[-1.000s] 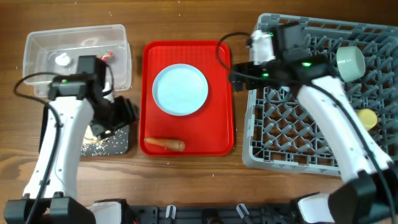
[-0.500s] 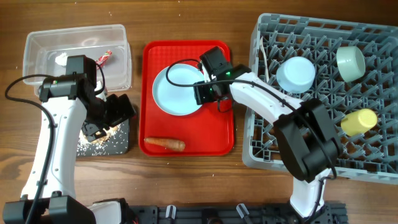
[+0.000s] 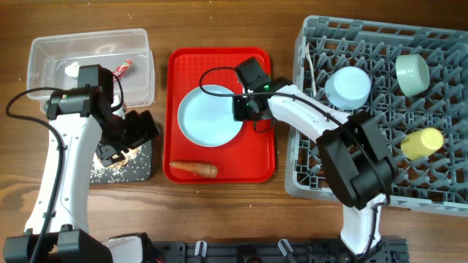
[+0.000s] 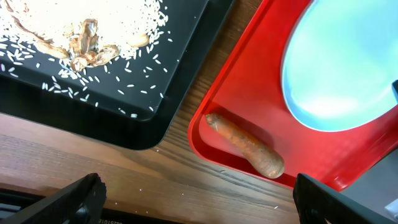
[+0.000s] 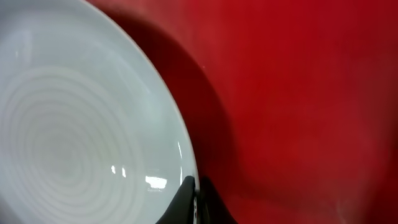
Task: Sort waste into correct bins and load items into the dishwasher rack
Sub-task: 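Lift the plate with right gripper and stand it upright in the rack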
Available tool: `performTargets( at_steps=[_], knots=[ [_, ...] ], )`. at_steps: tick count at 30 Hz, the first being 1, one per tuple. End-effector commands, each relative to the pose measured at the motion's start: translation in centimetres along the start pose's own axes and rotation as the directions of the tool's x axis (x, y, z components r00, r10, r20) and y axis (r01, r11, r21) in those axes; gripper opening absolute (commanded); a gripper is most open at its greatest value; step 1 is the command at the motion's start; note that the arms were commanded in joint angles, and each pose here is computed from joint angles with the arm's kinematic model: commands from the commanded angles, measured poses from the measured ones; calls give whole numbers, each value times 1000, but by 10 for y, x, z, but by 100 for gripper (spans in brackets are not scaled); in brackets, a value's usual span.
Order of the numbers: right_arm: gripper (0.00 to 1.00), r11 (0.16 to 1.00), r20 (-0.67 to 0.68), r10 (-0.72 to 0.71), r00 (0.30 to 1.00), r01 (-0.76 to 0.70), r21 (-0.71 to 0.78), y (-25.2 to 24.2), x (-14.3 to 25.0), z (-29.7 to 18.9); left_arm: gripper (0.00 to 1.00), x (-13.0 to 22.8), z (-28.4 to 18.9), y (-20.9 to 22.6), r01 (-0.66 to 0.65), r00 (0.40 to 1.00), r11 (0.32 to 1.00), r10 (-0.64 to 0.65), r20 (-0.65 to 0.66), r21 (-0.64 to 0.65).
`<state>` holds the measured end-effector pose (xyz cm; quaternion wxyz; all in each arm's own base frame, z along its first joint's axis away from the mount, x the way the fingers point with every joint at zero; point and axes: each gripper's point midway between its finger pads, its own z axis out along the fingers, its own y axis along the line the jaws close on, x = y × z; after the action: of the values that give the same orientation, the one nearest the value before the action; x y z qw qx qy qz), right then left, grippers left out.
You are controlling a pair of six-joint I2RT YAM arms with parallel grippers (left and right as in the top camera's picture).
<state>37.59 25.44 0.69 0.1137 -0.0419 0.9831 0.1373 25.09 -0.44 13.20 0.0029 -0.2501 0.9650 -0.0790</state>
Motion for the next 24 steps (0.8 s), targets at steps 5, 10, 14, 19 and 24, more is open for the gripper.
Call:
performTargets(
  at_steps=[5,10,14,19,24],
  knots=[
    [4,978,431,-47,901,-46,203,-50,-81,-170,99,0,-1,1,-4,1000,1000,4,4,3],
    [4,838,629,-267,730,-146,525,-123,-95,-324,99,0,-1,1,-4,1000,1000,4,7,4],
    [4,540,578,-365,730,-339,770,-196,-87,-396,99,-1,-1,1,-5,1000,1000,5,10,5],
    [4,319,497,-313,809,-404,858,-256,-77,-410,100,-1,-1,1,-5,1000,1000,5,10,5],
    [4,241,339,-183,923,-293,925,-316,-75,-349,99,-1,-1,1,-5,1000,1000,5,9,5]
  ],
)
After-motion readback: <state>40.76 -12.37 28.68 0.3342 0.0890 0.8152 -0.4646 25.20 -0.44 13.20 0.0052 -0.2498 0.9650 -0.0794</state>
